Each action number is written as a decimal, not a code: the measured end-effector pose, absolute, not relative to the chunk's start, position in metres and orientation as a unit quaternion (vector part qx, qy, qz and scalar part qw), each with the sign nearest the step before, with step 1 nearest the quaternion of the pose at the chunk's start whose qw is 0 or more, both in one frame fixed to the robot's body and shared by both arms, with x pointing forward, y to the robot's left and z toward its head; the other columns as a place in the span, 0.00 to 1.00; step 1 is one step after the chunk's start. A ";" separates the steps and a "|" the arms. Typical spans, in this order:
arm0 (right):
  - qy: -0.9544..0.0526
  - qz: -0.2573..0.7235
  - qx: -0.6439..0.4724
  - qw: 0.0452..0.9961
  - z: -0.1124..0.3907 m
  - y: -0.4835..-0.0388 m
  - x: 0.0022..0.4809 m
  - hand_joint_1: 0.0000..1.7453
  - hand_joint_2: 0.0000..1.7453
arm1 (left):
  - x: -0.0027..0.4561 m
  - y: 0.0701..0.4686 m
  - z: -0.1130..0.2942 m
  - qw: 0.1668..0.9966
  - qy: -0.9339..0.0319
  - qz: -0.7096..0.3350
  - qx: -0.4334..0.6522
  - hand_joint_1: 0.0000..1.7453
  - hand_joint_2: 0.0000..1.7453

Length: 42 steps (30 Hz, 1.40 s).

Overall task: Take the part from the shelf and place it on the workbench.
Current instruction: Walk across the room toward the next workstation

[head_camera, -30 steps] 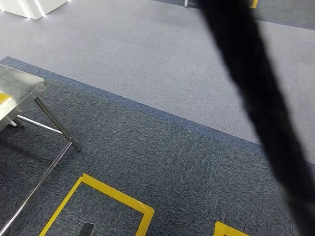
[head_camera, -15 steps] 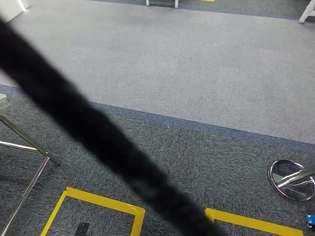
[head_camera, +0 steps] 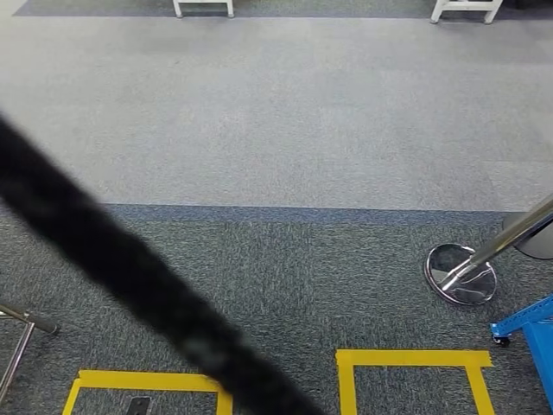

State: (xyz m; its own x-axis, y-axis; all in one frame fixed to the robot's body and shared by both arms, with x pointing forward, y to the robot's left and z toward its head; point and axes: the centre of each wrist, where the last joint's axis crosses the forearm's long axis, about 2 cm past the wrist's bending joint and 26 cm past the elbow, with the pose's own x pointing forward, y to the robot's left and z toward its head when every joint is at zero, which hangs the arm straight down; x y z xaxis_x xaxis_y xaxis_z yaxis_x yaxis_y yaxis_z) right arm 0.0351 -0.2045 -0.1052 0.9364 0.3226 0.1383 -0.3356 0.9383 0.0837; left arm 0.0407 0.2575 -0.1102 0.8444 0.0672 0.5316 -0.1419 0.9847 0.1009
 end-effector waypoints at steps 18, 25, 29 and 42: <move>-0.011 0.162 0.050 0.985 -0.106 -0.210 0.040 0.00 0.00 | 0.068 0.240 -0.105 0.957 -0.275 0.055 0.072 0.00 0.00; 0.005 0.148 0.057 0.987 -0.105 -0.209 0.042 0.00 0.00 | 0.069 0.236 -0.104 0.957 -0.276 0.054 0.067 0.00 0.00; 0.006 0.149 0.057 0.987 -0.105 -0.210 0.043 0.00 0.00 | 0.072 0.239 -0.104 0.957 -0.278 0.054 0.064 0.00 0.00; 0.010 0.150 0.051 0.987 -0.106 -0.215 0.043 0.00 0.00 | 0.075 0.241 -0.104 0.957 -0.279 0.055 0.054 0.00 0.00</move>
